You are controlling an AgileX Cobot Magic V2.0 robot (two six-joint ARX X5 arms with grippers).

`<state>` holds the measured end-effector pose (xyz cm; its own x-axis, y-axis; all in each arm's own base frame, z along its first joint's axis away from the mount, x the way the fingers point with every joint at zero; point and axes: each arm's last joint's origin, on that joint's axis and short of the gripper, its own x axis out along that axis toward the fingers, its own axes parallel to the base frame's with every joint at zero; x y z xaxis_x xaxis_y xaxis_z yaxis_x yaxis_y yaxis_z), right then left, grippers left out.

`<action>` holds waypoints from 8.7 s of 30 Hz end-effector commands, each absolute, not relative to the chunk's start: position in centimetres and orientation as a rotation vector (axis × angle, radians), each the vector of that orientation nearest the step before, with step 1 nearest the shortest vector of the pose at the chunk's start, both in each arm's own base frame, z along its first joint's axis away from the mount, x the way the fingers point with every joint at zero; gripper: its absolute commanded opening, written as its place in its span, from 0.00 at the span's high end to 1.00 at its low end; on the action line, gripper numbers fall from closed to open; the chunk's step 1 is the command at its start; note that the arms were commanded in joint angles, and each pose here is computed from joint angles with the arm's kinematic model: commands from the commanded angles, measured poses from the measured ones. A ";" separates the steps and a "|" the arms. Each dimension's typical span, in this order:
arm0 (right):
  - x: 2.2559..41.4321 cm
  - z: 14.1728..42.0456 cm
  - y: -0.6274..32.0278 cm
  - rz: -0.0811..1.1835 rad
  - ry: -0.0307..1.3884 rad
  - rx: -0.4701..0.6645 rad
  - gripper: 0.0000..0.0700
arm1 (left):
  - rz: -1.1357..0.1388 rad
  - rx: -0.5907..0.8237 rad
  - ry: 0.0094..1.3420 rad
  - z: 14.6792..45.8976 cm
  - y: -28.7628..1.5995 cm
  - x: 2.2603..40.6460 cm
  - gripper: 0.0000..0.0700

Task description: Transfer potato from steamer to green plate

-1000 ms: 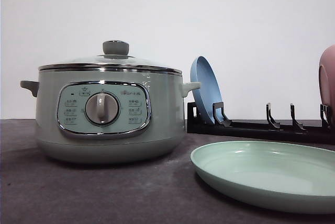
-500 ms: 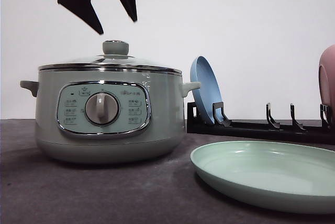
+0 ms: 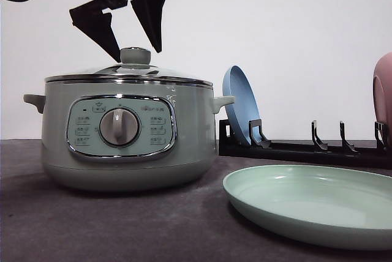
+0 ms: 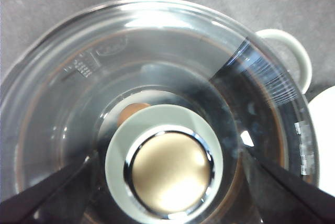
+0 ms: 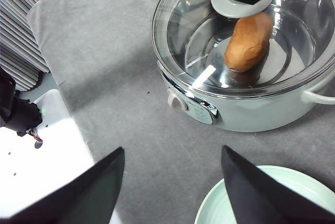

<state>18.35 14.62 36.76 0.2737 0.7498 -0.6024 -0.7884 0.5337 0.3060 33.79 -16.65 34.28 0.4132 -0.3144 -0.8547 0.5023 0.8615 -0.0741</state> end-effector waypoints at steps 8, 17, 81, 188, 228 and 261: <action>18.5 37.0 14.9 1.046 0.764 -0.070 0.48 | -0.529 0.225 1.031 33.6 -17.5 34.7 0.22; 18.6 37.0 14.9 1.011 0.758 -0.088 0.48 | -0.528 0.227 1.049 33.4 -17.5 34.6 0.47; 19.0 37.0 14.9 0.941 0.740 -0.080 0.45 | -0.182 0.114 0.731 47.0 -4.8 31.0 0.99; 26.7 41.3 20.6 0.769 0.769 -0.204 0.84 | -0.112 0.074 0.750 46.9 -2.1 31.2 0.99; 17.7 18.2 11.5 0.368 0.947 0.072 0.84 | -0.371 0.158 0.754 46.8 -9.8 29.6 0.99; 18.0 22.2 11.5 0.388 0.773 0.118 0.18 | -0.497 0.238 0.886 42.8 -14.4 29.3 0.99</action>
<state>17.84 11.27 21.82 0.6394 0.3795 -0.6687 -0.2976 0.9241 0.2399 29.21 -14.17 41.77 0.4822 -0.2874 -0.8276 0.5020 0.8648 -0.0078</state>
